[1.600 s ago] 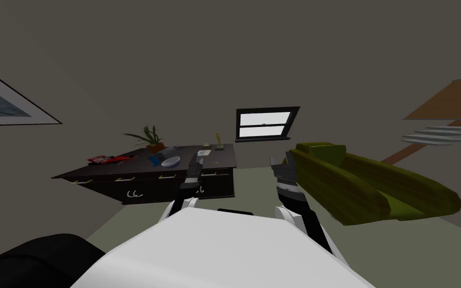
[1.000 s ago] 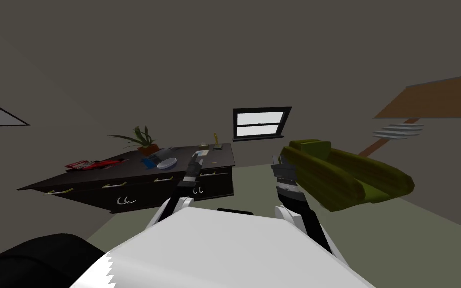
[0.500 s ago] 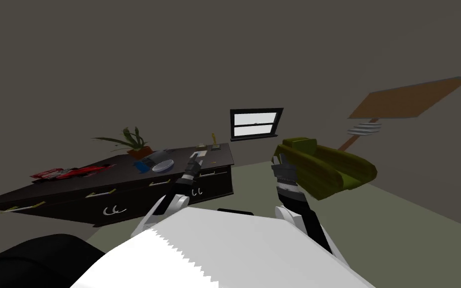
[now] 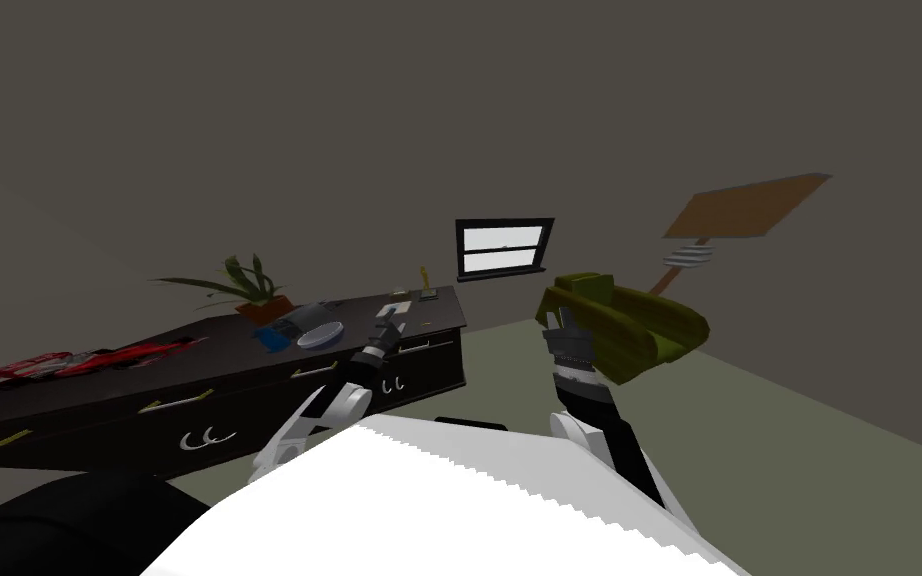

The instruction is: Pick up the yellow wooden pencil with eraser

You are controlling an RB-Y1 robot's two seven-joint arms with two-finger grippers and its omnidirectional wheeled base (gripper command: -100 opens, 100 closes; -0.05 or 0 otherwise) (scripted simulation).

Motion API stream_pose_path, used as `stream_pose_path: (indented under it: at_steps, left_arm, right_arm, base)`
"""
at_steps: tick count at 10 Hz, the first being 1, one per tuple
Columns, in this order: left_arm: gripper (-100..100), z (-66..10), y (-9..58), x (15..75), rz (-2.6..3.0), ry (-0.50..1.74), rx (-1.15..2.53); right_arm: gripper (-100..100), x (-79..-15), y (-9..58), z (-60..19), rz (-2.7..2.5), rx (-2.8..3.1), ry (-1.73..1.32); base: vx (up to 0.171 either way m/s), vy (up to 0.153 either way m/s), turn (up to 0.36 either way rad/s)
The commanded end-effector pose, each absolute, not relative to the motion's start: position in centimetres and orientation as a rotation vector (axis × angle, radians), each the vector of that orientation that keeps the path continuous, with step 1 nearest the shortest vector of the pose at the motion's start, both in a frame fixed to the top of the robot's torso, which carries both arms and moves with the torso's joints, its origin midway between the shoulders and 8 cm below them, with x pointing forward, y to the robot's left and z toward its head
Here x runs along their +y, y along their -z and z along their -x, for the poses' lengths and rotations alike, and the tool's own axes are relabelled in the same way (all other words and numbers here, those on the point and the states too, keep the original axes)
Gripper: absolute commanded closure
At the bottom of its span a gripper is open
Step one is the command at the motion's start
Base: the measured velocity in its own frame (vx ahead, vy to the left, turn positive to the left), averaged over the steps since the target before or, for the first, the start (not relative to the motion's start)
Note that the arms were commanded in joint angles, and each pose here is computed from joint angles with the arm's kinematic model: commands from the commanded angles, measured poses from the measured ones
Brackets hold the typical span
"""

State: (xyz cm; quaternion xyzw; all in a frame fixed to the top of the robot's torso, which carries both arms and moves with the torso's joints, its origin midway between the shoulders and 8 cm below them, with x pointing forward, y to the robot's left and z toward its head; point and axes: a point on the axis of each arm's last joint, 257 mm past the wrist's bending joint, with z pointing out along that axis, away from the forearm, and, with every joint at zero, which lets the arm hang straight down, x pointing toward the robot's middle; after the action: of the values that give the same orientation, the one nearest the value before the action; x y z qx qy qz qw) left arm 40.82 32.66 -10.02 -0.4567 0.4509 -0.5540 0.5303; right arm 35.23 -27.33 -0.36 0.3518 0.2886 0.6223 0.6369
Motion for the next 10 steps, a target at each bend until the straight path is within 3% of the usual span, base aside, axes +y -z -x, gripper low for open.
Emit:
stream_pose_path:
  at_steps: [1,10]
  left_arm:
    - [-100,-41.2,10.7,33.2,1.138,1.328,1.110]
    - [-100,-42.5,14.4,35.5,1.397,1.335,1.235]
  right_arm:
    - [0,-27.3,0.4,-35.2,-0.803,0.659,-1.421]
    - [0,-27.3,0.4,-35.2,-0.803,0.659,-1.421]
  base:
    - [-0.046,0.033,-0.171]
    - [-0.041,0.030,-0.122]
